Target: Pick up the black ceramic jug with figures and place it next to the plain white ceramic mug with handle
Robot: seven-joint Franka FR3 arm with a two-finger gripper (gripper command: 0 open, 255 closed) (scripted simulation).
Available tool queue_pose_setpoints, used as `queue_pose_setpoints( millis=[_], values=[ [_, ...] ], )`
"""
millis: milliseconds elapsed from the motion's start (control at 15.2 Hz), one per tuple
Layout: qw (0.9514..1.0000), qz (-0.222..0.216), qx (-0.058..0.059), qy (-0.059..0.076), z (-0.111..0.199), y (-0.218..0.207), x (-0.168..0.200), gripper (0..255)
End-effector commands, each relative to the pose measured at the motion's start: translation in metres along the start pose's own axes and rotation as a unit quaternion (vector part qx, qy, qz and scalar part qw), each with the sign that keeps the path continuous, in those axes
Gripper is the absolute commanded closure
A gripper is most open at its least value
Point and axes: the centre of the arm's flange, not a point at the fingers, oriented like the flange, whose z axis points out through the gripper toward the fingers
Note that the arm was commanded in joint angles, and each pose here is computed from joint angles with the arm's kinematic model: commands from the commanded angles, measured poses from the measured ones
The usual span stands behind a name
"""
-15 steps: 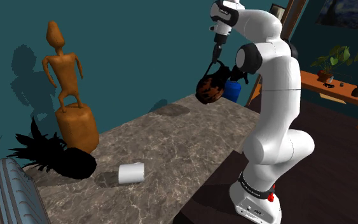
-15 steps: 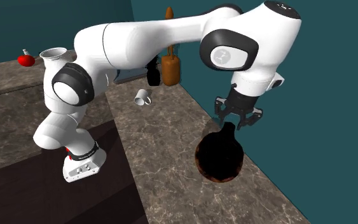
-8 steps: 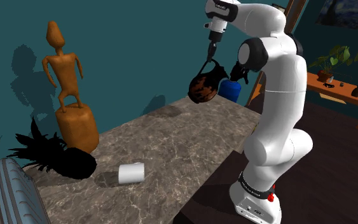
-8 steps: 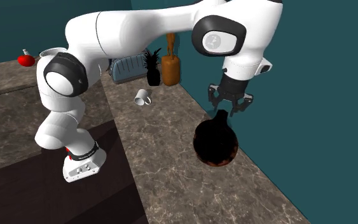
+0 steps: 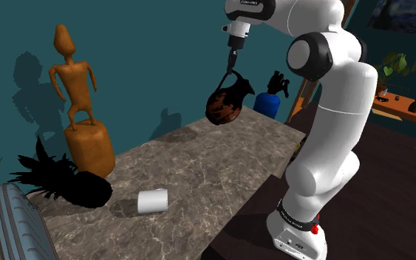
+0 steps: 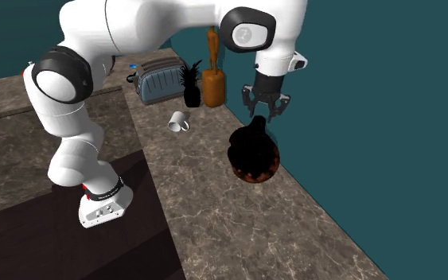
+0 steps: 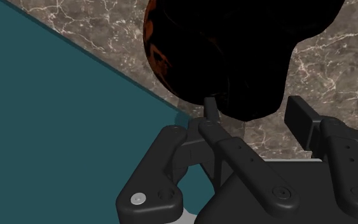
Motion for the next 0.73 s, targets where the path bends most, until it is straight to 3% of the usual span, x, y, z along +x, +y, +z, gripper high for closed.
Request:
queue_pose_setpoints(
  millis=[0, 660],
  values=[
    [1.0, 0.001, -0.004, 0.002, -0.002, -0.019, 0.015, 255],
    [1.0, 0.001, -0.004, 0.002, 0.008, -0.111, 0.109, 255]
  ],
)
